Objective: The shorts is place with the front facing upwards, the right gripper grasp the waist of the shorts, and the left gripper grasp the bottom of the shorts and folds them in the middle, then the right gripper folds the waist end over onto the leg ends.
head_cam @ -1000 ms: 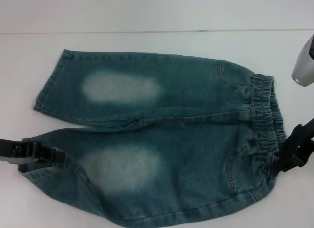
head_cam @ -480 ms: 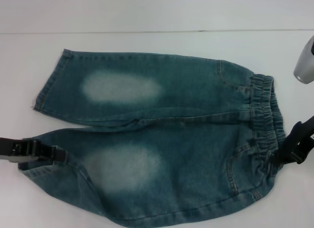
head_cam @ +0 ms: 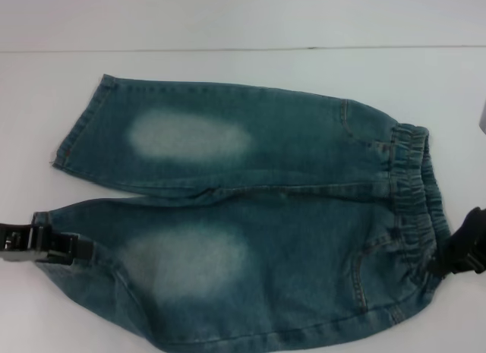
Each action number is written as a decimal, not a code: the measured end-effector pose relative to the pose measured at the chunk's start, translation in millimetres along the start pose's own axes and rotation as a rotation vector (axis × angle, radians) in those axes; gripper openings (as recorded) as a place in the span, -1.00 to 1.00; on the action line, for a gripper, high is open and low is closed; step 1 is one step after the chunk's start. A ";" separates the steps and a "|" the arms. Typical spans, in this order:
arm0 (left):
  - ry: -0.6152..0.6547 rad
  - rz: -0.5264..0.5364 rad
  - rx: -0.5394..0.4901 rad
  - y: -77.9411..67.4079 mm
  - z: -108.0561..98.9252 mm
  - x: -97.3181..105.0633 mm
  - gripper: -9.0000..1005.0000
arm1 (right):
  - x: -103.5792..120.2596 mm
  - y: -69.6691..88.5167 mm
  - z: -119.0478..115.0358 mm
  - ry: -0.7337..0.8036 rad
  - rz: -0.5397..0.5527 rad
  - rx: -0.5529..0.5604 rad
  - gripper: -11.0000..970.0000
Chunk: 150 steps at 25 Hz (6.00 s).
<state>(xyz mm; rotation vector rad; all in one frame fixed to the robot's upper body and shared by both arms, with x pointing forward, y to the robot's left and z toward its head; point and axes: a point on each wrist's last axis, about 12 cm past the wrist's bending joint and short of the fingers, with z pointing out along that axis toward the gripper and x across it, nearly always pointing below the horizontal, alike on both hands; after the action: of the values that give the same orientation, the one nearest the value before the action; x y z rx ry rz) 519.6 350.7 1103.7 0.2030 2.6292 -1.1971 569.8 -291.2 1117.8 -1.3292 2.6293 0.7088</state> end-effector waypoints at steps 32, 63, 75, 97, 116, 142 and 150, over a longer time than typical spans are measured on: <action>-0.431 0.059 0.045 1.1 -7.9 -44.1 -0.93 | 67.8 -9.8 17.7 -0.697 0.175 -0.010 -0.91; -0.777 0.006 -0.080 3.9 27.5 -96.1 -0.93 | 89.1 -20.7 48.4 -1.160 0.471 0.234 -0.91; -0.824 0.071 -0.125 -4.4 41.2 -108.0 -0.93 | 81.6 -28.5 48.5 -1.187 0.525 0.278 -0.91; -0.838 0.159 -0.294 -12.0 56.7 -132.4 -0.92 | 59.1 -40.9 49.3 -1.123 0.513 0.337 -0.88; -0.806 0.157 -0.376 -7.7 69.0 -132.7 -0.76 | 46.1 -44.1 53.1 -1.054 0.517 0.319 -0.60; -0.680 0.306 -0.134 -20.4 65.6 -102.3 0.87 | 72.4 -50.9 -13.2 -0.947 0.541 0.204 0.95; -0.585 0.507 0.007 -36.2 70.8 -83.9 0.86 | 67.9 -46.0 -55.3 -0.826 0.617 0.100 0.93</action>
<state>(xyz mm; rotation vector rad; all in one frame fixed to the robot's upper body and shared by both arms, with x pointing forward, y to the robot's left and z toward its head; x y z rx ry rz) 603.6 271.4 1108.3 0.4171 1.9121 -0.9120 570.4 -389.4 1129.9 -0.0787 2.2649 0.9114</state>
